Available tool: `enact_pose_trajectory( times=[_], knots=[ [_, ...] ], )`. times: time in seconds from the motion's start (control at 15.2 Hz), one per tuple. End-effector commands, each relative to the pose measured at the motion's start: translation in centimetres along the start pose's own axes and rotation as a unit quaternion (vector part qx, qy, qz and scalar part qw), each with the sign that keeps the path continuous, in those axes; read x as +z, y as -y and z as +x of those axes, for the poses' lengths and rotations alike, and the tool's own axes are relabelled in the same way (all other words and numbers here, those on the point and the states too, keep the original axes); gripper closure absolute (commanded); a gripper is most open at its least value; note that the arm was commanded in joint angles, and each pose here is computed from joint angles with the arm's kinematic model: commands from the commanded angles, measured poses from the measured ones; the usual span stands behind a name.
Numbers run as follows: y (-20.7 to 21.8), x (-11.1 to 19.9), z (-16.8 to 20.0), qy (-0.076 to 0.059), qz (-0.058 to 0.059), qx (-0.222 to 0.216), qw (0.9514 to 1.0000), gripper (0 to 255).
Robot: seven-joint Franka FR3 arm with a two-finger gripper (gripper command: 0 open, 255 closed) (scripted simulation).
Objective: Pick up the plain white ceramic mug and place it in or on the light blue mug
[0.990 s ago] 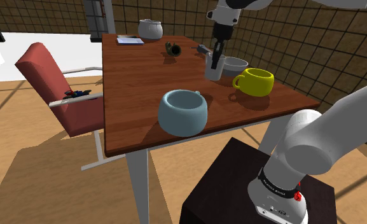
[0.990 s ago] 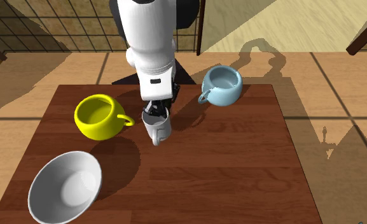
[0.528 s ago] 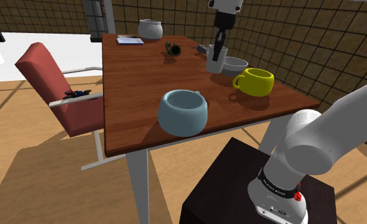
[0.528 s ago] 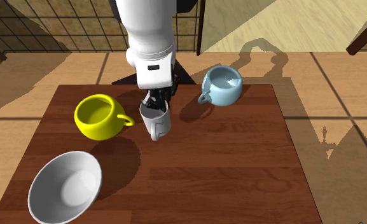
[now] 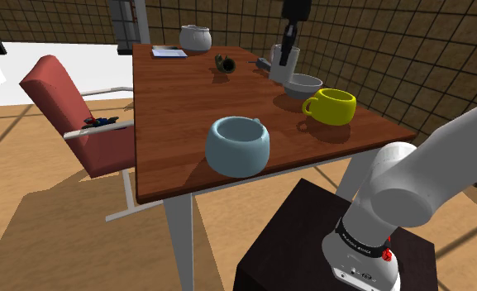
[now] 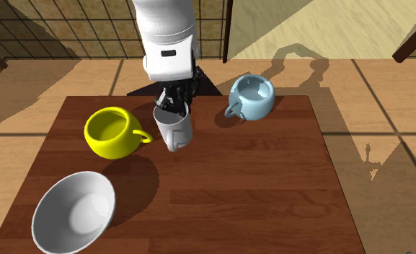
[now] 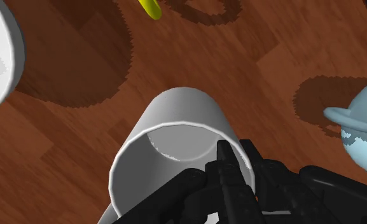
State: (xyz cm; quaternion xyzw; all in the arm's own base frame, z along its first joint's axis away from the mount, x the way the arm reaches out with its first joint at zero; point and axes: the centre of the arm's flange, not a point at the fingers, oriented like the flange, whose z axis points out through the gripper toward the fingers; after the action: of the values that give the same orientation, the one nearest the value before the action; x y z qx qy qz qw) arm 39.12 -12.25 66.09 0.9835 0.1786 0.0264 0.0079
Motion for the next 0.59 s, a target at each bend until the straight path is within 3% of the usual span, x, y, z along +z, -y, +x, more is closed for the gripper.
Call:
enact_pose_trajectory(
  times=[0.0, 0.26, 0.53],
  knots=[
    [-0.1, -1.1, 0.1, 0.0, 0.0, 0.0, 1.0, 255],
    [-0.1, -2.9, 0.2, 0.0, 0.0, 0.0, 1.0, 255],
    [5.0, -3.4, 1.5, 0.0, 0.0, 0.0, 1.0, 255]
  ],
)
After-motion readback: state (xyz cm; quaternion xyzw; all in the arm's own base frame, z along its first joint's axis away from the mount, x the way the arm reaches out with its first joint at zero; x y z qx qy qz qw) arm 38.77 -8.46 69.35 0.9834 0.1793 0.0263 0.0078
